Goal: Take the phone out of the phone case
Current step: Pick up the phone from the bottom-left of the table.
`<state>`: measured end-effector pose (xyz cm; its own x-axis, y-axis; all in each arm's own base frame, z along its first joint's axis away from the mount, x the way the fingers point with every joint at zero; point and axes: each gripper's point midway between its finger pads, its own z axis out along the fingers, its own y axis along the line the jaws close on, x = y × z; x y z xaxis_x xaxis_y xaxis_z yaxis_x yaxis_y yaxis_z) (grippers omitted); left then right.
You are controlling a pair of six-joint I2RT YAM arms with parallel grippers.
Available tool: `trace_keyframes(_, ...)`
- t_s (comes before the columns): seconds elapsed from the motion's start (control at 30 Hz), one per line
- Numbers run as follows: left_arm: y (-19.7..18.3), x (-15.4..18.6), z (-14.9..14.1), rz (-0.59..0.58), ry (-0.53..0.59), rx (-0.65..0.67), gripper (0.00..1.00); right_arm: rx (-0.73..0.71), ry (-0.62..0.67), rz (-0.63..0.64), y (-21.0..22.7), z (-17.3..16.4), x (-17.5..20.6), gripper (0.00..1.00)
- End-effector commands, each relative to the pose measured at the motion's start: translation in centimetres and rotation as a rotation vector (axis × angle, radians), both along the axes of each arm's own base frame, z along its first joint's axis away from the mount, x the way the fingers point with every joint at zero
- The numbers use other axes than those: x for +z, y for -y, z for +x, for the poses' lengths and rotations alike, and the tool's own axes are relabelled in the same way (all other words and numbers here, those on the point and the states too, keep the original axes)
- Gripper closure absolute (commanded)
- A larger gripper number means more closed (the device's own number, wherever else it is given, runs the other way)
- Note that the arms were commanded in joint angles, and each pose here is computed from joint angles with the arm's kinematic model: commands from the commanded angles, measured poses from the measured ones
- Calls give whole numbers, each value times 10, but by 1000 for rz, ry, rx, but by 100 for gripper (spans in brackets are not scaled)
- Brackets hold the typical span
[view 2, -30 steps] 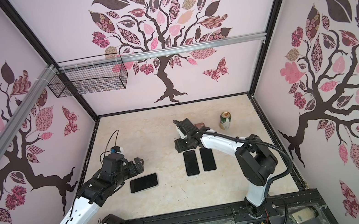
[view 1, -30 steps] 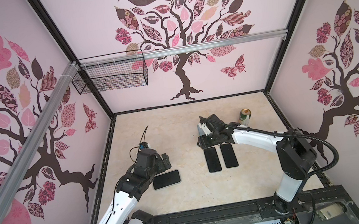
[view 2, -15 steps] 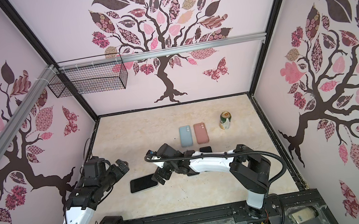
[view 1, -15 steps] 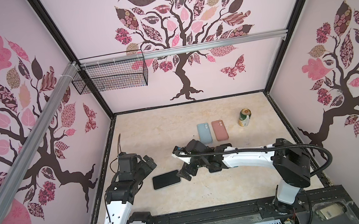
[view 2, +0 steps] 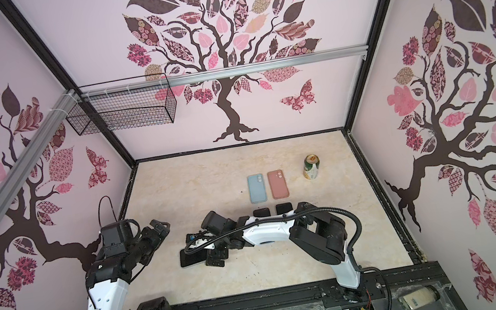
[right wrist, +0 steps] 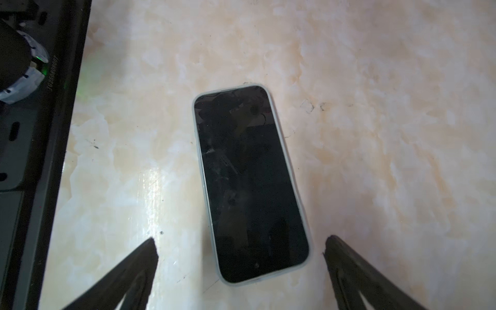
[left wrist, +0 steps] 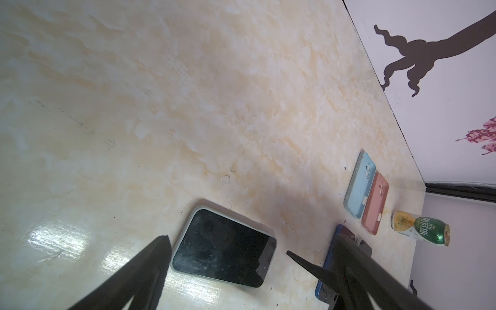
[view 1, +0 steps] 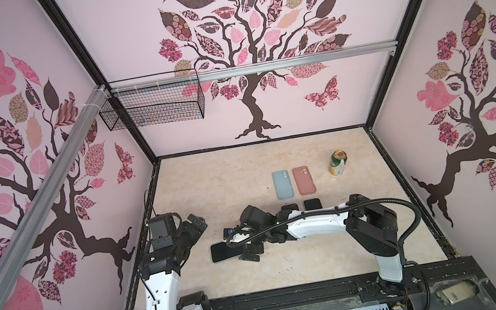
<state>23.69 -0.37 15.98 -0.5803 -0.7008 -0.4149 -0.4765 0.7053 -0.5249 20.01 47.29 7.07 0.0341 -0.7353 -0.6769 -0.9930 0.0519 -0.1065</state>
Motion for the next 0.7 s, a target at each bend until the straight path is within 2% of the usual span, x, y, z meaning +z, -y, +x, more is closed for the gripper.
trace_keyframes(0.0, -3, 5, 2, 18, 8, -3, 3, 57, 18, -56, -3, 2, -16, 0)
trace_keyframes(0.4, -10, 5, 9, 7, 1, 14, 4, 74, 25, -122, -14, 14, -39, 1)
trace_keyframes(0.67, -13, 2, 7, -7, -10, 13, 4, 66, -22, -156, -6, 25, -53, 0)
